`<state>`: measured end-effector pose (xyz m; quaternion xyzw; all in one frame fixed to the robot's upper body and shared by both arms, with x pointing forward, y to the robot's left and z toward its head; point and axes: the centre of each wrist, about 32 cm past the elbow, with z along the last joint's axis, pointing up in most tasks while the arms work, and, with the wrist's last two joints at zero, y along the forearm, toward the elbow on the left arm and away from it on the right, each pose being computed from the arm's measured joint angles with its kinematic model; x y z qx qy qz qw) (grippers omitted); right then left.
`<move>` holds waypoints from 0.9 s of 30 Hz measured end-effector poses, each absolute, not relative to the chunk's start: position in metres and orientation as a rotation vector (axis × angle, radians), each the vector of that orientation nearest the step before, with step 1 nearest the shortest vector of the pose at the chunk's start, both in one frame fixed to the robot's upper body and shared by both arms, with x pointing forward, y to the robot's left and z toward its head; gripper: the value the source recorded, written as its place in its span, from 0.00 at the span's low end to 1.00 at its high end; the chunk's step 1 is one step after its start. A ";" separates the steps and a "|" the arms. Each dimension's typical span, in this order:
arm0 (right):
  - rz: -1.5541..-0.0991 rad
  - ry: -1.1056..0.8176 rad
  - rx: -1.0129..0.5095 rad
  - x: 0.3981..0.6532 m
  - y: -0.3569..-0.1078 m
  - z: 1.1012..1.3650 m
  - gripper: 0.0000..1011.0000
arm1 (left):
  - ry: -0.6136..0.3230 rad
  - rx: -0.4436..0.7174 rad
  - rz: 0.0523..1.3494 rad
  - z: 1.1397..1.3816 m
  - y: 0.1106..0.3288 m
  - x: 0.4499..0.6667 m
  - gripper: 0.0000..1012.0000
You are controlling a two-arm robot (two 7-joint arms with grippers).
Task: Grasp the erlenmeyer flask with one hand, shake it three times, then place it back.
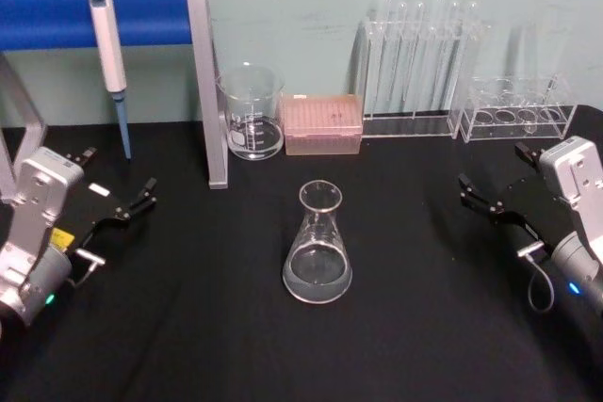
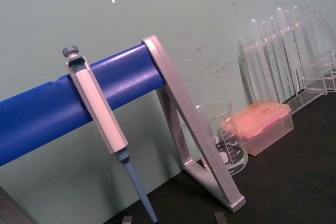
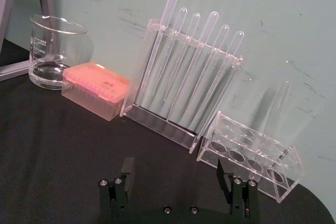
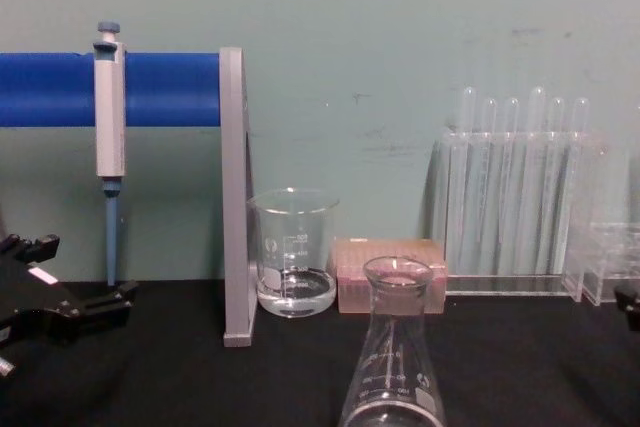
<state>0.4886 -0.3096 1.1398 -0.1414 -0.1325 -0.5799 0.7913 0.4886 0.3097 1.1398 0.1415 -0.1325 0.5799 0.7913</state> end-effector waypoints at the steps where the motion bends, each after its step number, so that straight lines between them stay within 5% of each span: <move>1: -1.248 -0.285 -0.304 0.489 -0.310 1.140 0.99 | -0.285 0.304 1.248 1.140 0.310 0.489 0.99; 27: -1.243 -0.282 -0.301 0.491 -0.313 1.143 0.99 | -0.285 0.304 1.248 1.140 0.310 0.489 0.99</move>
